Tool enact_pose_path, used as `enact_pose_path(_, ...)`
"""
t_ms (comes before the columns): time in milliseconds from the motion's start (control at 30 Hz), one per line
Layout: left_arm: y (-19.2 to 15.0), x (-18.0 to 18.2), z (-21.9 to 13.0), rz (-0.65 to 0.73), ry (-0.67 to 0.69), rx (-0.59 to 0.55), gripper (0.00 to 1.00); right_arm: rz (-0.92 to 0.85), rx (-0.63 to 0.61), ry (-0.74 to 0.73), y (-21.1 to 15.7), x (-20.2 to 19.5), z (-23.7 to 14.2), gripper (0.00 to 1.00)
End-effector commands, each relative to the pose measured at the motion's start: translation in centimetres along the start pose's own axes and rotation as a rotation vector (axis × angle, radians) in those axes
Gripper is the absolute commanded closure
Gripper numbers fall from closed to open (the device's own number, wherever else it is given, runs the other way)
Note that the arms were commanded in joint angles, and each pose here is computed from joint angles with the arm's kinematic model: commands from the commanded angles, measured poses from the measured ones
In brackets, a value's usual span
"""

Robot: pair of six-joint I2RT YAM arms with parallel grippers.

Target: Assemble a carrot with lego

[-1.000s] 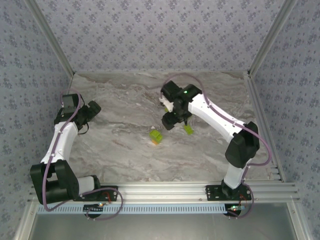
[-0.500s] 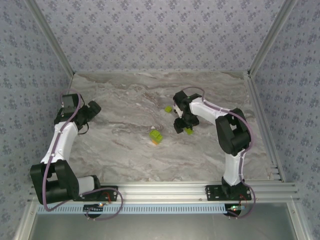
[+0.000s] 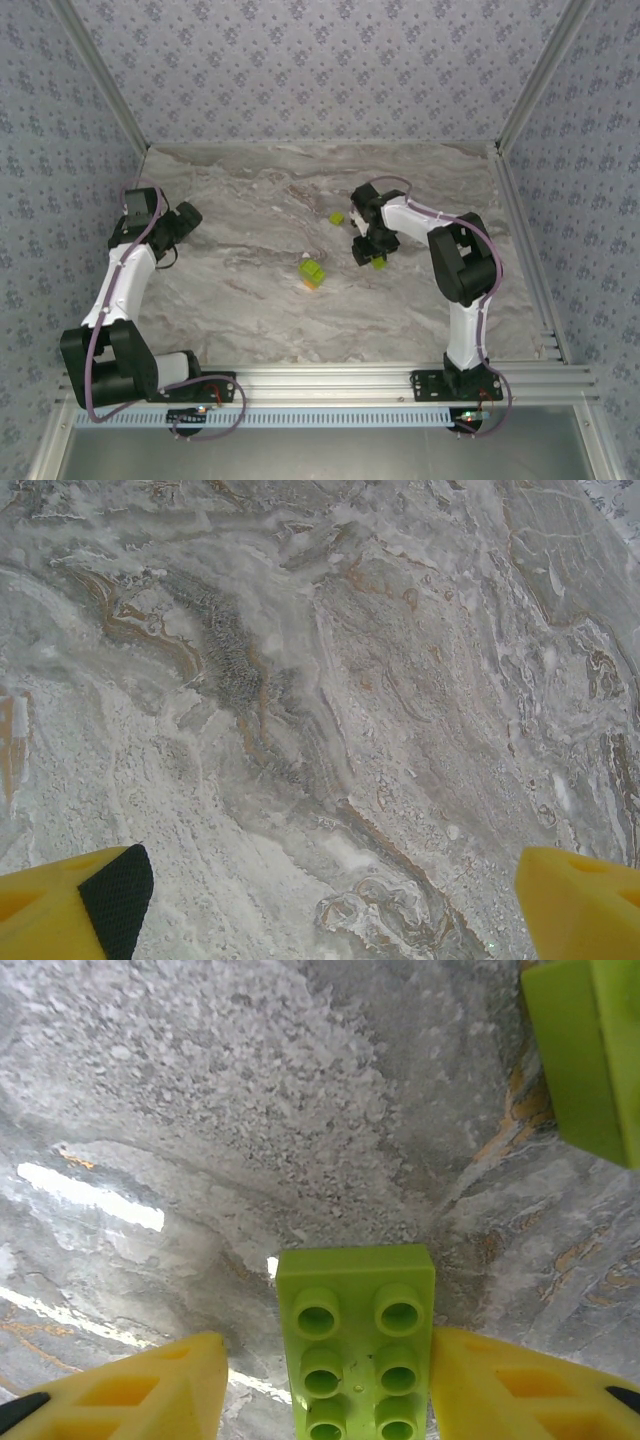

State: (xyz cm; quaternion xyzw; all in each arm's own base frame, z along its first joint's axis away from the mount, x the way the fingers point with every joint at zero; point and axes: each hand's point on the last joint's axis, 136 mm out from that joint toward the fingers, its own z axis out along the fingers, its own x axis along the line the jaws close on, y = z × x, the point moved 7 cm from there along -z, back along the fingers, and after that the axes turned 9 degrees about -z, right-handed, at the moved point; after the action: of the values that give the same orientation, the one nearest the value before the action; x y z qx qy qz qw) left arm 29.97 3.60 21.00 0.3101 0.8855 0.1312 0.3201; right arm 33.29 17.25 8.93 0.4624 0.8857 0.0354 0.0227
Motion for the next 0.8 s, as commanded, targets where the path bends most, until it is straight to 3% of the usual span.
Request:
enact_pose_path(0, 0.6, -0.4, -0.5, -0.004, -0.008, -0.014, 0.05, -0.011, 0.036, 0.020, -0.9, 0.1, 0.6, 0.44)
enact_pose_path(167, 0.7, -0.4, -0.5, -0.004, -0.007, -0.015, 0.05, -0.024, 0.048, 0.026, -1.5, 0.1, 0.8, 0.45)
enact_pose_path(467, 0.7, -0.5, -0.7, -0.004, -0.011, -0.016, 0.05, -0.023, 0.047, 0.036, -1.4, 0.2, 1.0, 0.63)
enact_pose_path(767, 0.7, -0.5, -0.6, -0.005, -0.013, -0.014, 0.05, -0.054, 0.009, 0.038, -1.1, 1.3, -3.6, 0.68)
